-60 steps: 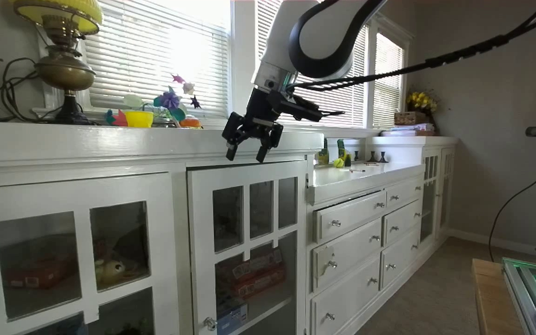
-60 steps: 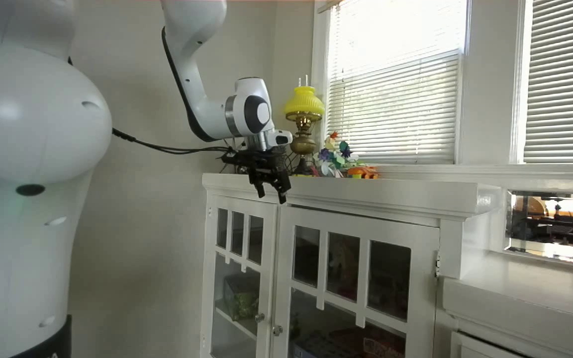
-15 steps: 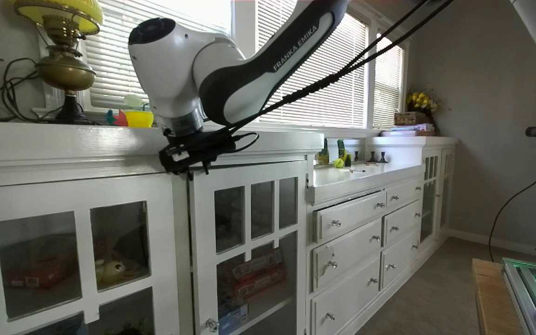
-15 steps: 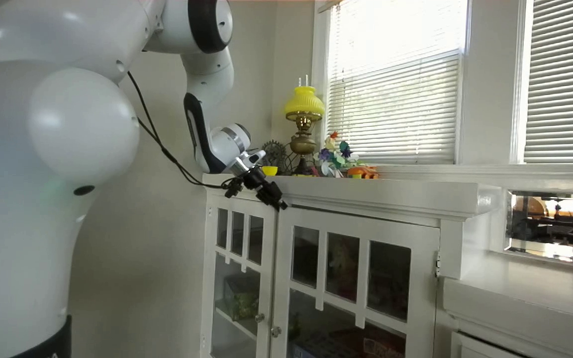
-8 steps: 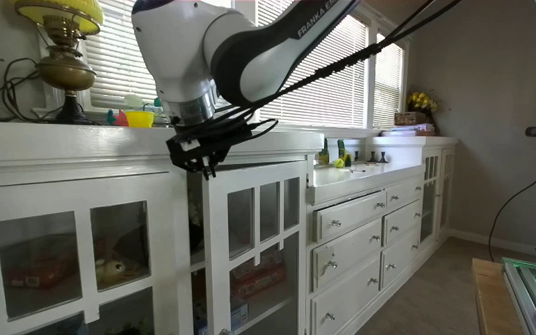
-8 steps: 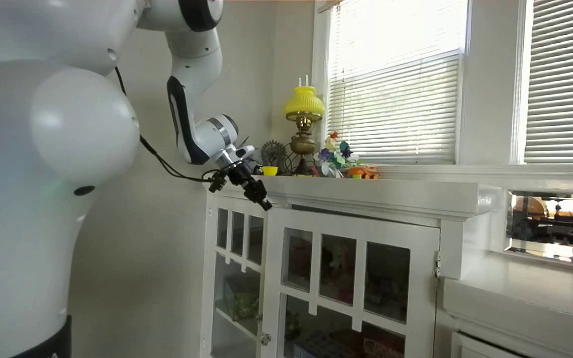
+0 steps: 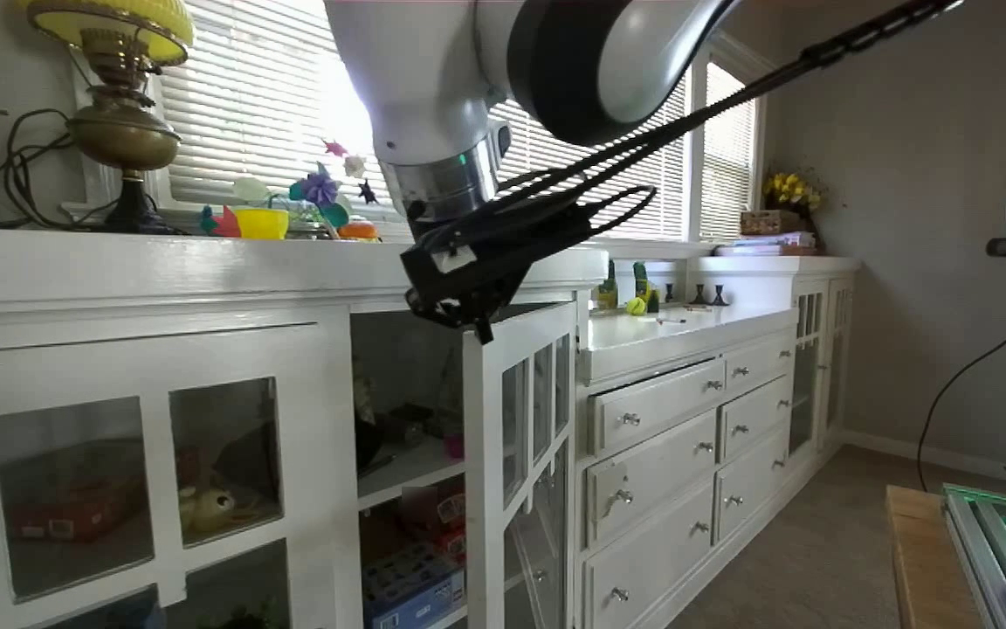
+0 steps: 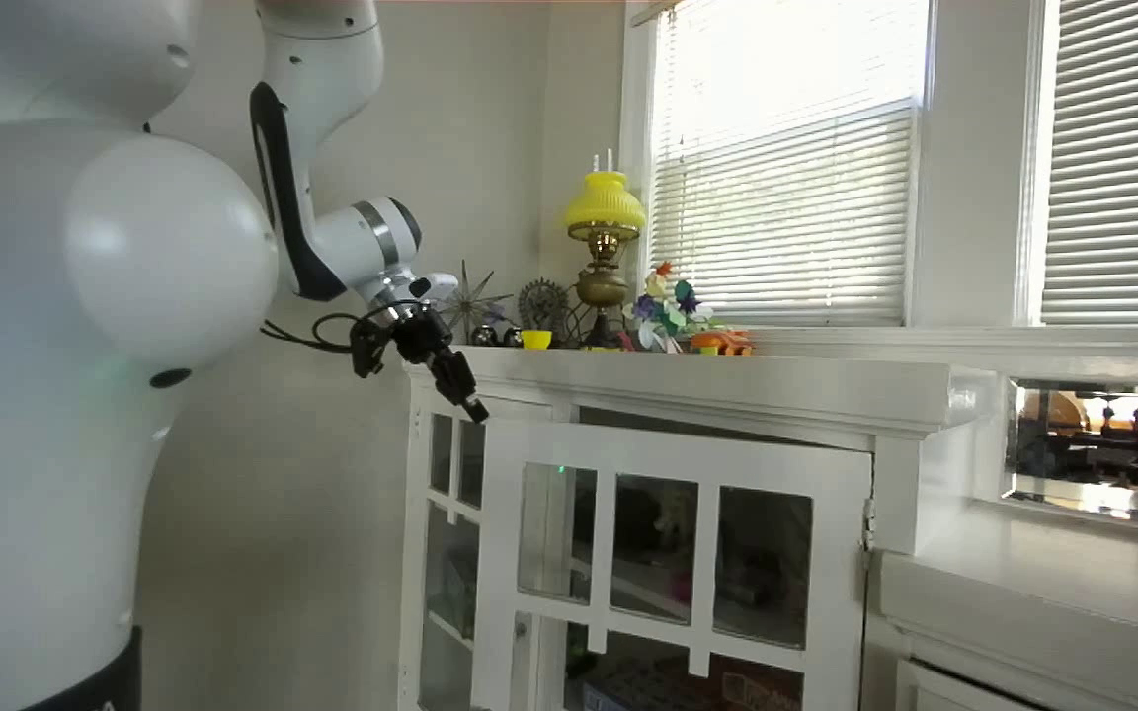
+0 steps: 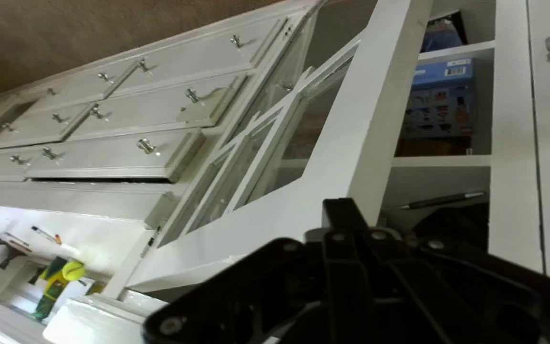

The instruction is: Open the cabinet door on the right.

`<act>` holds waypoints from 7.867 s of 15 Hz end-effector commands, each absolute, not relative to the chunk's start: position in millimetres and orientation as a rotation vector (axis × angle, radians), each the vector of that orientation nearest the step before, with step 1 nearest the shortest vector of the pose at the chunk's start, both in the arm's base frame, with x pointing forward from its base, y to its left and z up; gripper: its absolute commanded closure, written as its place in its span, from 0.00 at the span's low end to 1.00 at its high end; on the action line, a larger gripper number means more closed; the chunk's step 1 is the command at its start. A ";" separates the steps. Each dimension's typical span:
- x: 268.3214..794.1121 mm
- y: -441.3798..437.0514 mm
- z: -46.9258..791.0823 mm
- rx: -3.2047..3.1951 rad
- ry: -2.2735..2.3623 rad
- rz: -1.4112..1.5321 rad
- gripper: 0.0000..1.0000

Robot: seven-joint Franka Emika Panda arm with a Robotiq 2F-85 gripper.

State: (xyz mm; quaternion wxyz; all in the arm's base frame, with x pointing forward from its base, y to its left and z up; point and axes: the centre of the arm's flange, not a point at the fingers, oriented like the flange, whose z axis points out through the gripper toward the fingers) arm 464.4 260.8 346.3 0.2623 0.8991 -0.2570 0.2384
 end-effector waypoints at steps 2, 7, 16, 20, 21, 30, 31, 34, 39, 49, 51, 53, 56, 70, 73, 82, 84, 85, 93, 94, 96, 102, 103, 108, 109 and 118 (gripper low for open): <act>380.5 202.5 331.6 2.290 -0.845 0.489 1.00; 313.6 149.4 334.5 2.115 -0.981 0.311 0.98; 357.2 97.0 380.9 1.993 -1.191 0.253 0.28; 407.3 115.7 397.5 2.178 -1.133 0.495 0.01; 416.5 121.1 396.2 2.231 -1.114 0.531 0.00; 427.7 157.3 319.0 2.712 -1.045 0.494 0.00; 422.6 154.8 312.0 2.732 -1.051 0.461 0.00; 407.2 143.0 298.3 2.740 -1.119 0.277 0.00; 381.3 115.9 277.7 2.651 -1.231 0.040 0.00; 332.1 31.3 279.0 2.299 -1.309 -0.093 0.00; 325.7 14.4 289.2 2.237 -1.310 -0.098 0.00; 319.1 0.8 295.6 2.184 -1.306 -0.102 0.00; 303.3 -16.8 297.1 2.113 -1.309 -0.122 0.00; 295.2 -87.5 268.3 2.009 -0.992 0.041 0.00; 286.7 -98.0 257.9 1.989 -0.951 0.026 0.00; 262.6 -153.9 247.6 1.881 -0.855 -0.032 0.00; 257.0 -173.1 244.8 1.860 -0.841 -0.047 0.00; 254.4 -181.4 243.5 1.848 -0.837 -0.051 0.00; 250.0 -227.8 240.4 1.818 -0.842 -0.057 0.00; 260.1 -215.3 244.2 1.849 -0.861 -0.036 0.00; 278.4 -190.5 256.4 1.891 -0.877 0.007 0.00; 339.7 -100.6 318.5 2.056 -0.852 0.226 0.00; 349.0 -84.1 326.7 2.094 -0.841 0.275 0.00; 390.5 -6.5 363.0 2.300 -0.833 0.546 0.00; 398.3 7.5 371.6 2.342 -0.829 0.601 0.00; 440.4 99.4 455.5 2.755 -0.762 1.036 0.00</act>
